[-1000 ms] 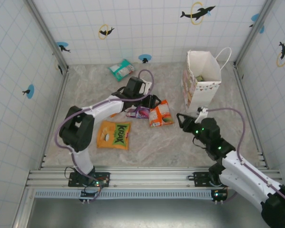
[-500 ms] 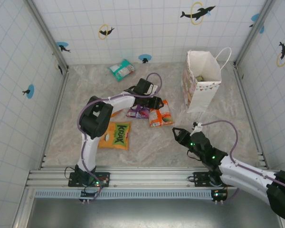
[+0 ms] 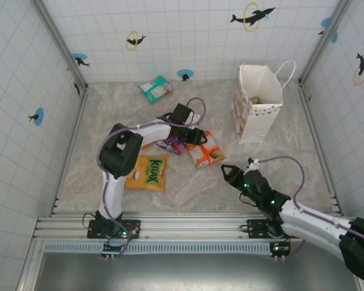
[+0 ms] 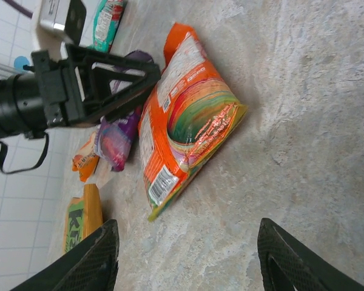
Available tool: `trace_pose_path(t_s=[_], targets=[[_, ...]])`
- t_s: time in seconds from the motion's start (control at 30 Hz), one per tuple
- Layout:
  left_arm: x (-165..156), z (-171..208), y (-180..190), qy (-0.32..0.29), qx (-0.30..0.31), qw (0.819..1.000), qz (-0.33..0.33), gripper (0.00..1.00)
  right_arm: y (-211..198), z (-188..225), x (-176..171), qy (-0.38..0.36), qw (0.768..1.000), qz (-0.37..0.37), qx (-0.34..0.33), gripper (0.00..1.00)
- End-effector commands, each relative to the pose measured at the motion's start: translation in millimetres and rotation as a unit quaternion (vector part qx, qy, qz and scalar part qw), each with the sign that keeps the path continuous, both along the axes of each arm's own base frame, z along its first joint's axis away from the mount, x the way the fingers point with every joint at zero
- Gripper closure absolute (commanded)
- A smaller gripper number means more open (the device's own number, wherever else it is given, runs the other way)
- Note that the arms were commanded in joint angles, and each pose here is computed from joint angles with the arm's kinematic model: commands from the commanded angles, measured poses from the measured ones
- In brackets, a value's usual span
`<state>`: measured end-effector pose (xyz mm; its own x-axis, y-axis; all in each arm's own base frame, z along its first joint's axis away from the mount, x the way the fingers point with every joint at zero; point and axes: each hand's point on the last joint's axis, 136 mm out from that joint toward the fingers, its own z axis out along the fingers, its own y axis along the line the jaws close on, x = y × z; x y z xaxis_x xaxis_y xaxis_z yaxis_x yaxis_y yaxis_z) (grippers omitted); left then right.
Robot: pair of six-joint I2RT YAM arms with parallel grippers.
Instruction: Place the snacks into the paper bag
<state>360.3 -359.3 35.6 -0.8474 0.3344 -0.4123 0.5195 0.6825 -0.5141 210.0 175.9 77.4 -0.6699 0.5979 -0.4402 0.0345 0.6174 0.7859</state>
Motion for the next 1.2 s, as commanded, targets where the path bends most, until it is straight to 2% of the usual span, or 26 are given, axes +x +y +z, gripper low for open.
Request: trace_pose_path(t_s=[0.0,0.13,0.33,0.43,0.57,0.77,0.93,1.17], targets=[[-29.0,-0.5,7.8,0.041,0.000,0.999,-0.017,0.35,-6.0,-3.8,0.1,0.004,1.000,-0.004,-0.004,0.38],[-50.0,0.0,5.5,0.057,-0.009,0.998,-0.034,0.36,-7.1,-8.4,-1.6,0.014,1.000,0.005,-0.001,0.37],[-77.0,16.4,-10.8,0.085,-0.055,0.994,-0.050,0.37,-1.3,-13.1,-3.0,0.027,0.999,0.019,0.007,0.36],[-73.4,28.4,-10.3,0.069,-0.062,0.995,-0.042,0.37,-1.3,-16.7,-2.5,0.031,0.999,0.018,0.004,0.36],[-56.4,31.9,-2.5,0.035,-0.036,0.999,-0.018,0.35,-10.5,-23.4,1.0,0.037,0.999,-0.004,0.006,0.36],[-50.8,16.3,2.9,0.042,-0.018,0.999,-0.005,0.36,-35.4,-30.7,9.3,0.036,0.999,-0.040,0.006,0.37],[-55.2,0.0,5.5,0.059,-0.009,0.998,-0.004,0.42,-34.4,-23.1,12.9,0.022,0.998,-0.020,0.050,0.37],[-56.0,-9.5,5.2,0.067,-0.008,0.998,-0.001,0.51,-34.0,-29.8,13.9,0.038,0.998,-0.009,0.054,0.39]])
